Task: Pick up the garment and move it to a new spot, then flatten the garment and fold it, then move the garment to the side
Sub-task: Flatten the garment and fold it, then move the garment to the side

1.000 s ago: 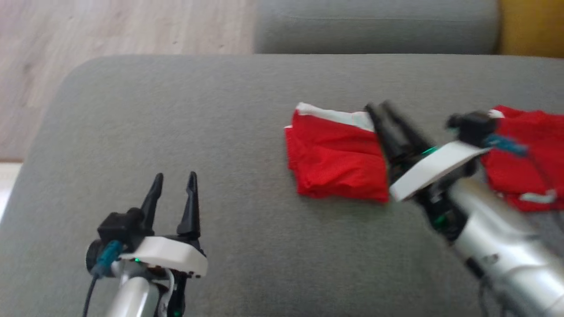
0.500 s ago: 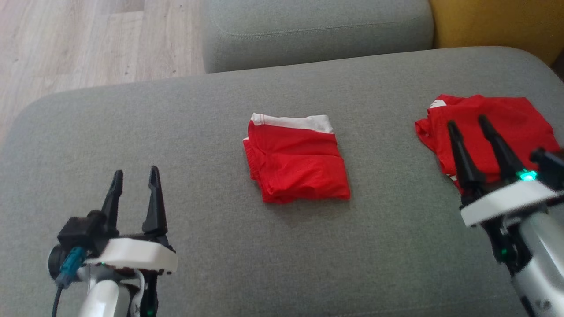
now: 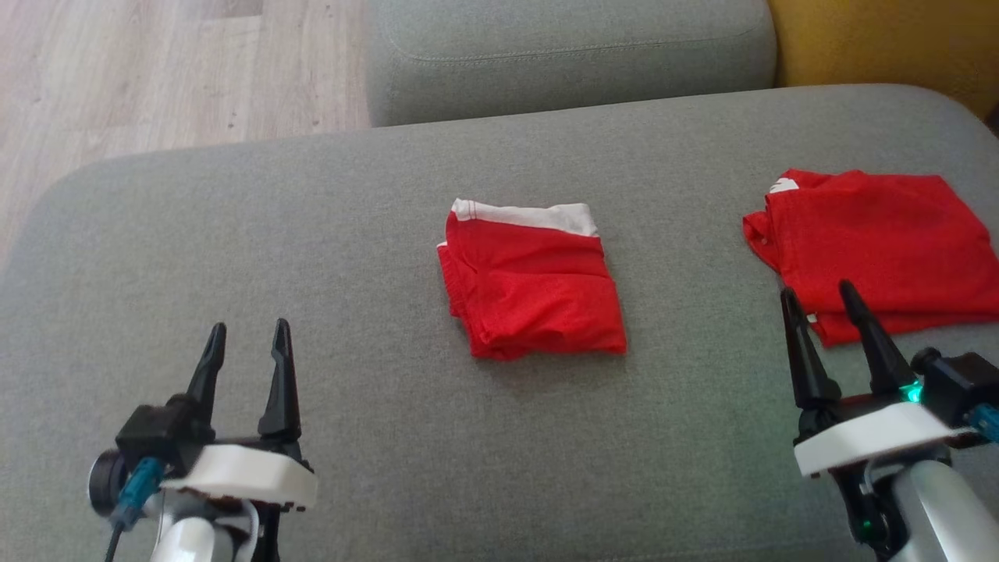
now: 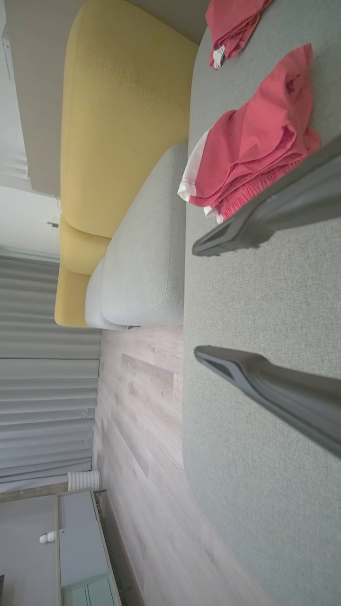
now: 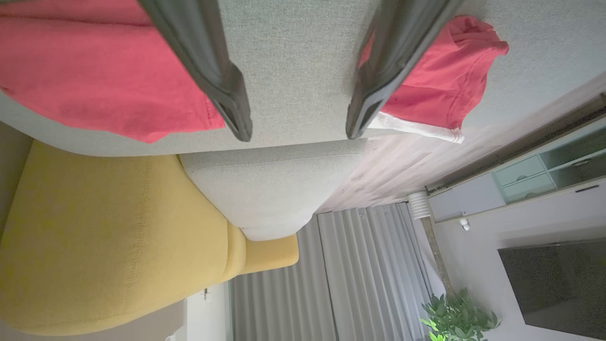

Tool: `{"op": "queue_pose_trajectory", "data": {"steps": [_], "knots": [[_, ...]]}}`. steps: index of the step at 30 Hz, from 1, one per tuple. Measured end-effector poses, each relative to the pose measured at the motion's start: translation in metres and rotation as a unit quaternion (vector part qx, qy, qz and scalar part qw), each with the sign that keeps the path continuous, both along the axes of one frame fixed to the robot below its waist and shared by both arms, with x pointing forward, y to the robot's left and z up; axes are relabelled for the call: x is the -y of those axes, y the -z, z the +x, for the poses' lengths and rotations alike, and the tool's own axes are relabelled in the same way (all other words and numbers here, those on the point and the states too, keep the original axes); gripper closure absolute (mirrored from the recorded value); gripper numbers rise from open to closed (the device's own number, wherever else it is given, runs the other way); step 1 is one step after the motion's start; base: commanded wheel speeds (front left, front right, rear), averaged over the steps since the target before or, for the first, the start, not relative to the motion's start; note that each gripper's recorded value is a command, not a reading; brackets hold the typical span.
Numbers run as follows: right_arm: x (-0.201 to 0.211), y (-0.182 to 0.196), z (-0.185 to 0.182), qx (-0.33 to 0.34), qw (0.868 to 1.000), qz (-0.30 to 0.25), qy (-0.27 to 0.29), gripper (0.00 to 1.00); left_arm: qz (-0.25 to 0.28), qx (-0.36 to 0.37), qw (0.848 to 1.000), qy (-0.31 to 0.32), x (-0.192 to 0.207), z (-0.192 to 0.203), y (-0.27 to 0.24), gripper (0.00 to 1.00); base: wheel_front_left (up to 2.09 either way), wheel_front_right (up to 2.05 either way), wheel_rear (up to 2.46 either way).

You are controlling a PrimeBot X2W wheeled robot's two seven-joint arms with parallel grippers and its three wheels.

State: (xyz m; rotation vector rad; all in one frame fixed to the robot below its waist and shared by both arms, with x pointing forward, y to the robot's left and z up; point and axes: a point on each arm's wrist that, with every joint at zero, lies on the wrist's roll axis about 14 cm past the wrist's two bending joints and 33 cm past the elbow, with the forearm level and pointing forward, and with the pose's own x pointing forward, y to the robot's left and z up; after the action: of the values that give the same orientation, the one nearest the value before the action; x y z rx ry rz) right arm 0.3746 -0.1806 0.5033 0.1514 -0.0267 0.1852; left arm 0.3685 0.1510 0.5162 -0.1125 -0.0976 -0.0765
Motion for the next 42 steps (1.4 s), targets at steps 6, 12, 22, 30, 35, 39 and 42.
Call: {"op": "queue_pose_trajectory", "data": {"steps": [6, 12, 22, 30, 35, 39, 42], "knots": [[0.0, -0.002, 0.002, -0.002, 1.0, -0.005, 0.002, 0.0, 0.0, -0.005, 1.0, -0.009, -0.005, -0.001, 0.004, 0.0, 0.0, 0.0, 0.0], [-0.017, 0.007, 0.008, -0.034, 0.999, 0.003, -0.019, 0.0, 0.0, -0.008, 1.0, -0.012, -0.008, -0.002, 0.006, 0.0, 0.0, 0.0, 0.0], [-0.079, 0.009, 0.082, -0.123, 0.986, 0.002, -0.108, 0.0, -0.007, -0.006, 1.0, -0.029, -0.018, 0.003, 0.005, 0.0, 0.0, 0.0, 0.0], [-0.1, 0.059, 0.117, -0.235, 0.964, -0.011, -0.127, 0.0, -0.002, -0.026, 0.997, -0.078, -0.051, -0.005, 0.016, 0.0, 0.0, 0.0, 0.0], [-0.116, 0.098, 0.12, -0.328, 0.935, 0.013, -0.135, 0.0, 0.002, -0.041, 0.994, -0.1, -0.065, -0.008, 0.025, 0.0, 0.0, 0.0, 0.0], [-0.121, 0.132, 0.107, -0.413, 0.9, 0.023, -0.138, 0.0, 0.006, -0.041, 0.993, -0.112, -0.073, -0.006, 0.024, 0.0, 0.0, 0.0, 0.0], [-0.129, 0.133, 0.113, -0.441, 0.885, 0.04, -0.143, 0.0, 0.007, -0.047, 0.992, -0.118, -0.076, -0.008, 0.027, 0.0, 0.0, 0.0, 0.0]]}}
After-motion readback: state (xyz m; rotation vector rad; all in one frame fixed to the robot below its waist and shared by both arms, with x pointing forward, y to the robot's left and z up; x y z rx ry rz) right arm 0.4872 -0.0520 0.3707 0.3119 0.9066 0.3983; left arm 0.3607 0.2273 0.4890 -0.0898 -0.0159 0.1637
